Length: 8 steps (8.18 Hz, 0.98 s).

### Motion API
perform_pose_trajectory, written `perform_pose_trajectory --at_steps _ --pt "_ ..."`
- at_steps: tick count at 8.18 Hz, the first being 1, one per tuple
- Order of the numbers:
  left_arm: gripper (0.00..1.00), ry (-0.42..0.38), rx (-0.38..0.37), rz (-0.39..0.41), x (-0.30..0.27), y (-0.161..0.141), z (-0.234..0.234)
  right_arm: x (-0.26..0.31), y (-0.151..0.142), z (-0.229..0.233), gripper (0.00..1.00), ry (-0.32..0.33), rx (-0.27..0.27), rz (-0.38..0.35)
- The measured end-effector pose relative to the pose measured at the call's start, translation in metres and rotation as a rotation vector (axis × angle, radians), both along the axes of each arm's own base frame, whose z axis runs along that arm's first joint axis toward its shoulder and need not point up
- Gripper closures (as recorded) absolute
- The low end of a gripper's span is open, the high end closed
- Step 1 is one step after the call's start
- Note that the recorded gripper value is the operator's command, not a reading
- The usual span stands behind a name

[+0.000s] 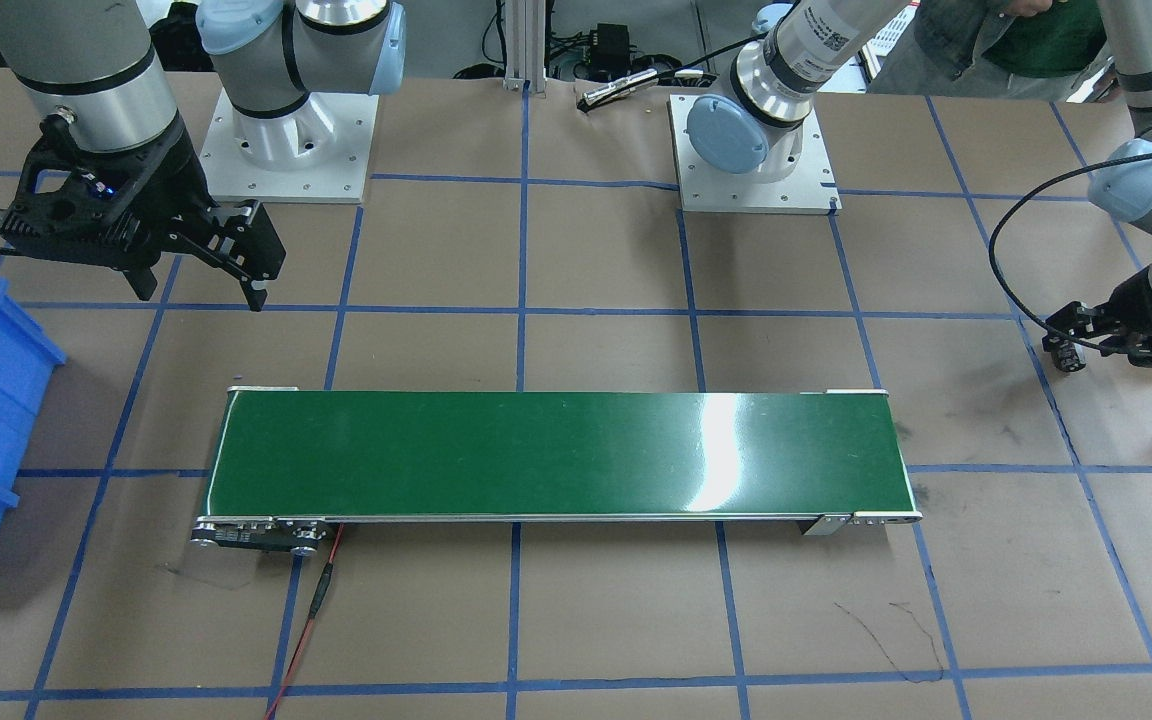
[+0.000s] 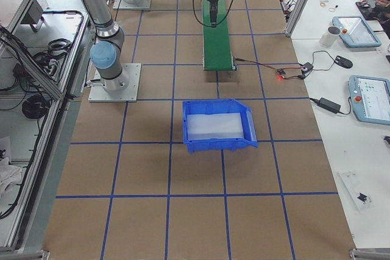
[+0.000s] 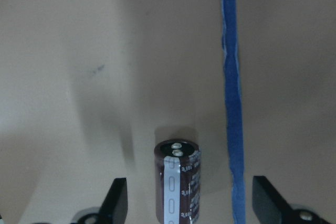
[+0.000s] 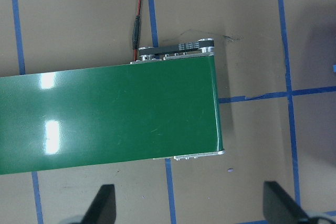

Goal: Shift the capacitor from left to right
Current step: 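Lower the left gripper and close it on the brown capacitor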

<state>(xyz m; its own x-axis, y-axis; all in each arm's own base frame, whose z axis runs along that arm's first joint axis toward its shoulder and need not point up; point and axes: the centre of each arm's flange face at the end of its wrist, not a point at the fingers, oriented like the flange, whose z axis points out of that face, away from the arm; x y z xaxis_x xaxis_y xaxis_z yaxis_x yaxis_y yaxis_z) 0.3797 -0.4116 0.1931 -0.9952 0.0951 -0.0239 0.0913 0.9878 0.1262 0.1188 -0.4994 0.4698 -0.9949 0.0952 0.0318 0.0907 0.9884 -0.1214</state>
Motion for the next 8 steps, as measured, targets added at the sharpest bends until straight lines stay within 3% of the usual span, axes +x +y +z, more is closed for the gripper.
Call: perform_pose_trajectory --at_steps 2,3,8 --pt "0.22 0.003 0.008 0.004 0.0033 0.0038 -0.0082 0.0000 0.0000 -0.0002 0.00 0.000 0.000 0.000" --pt "0.33 0.004 0.013 0.004 0.0034 0.0049 -0.0103 0.0000 0.0000 -0.0002 0.00 0.000 0.000 0.000" --pt "0.39 -0.004 0.033 0.002 0.0045 0.0074 -0.0122 0.0001 0.0000 -0.0002 0.00 0.000 0.000 0.000"
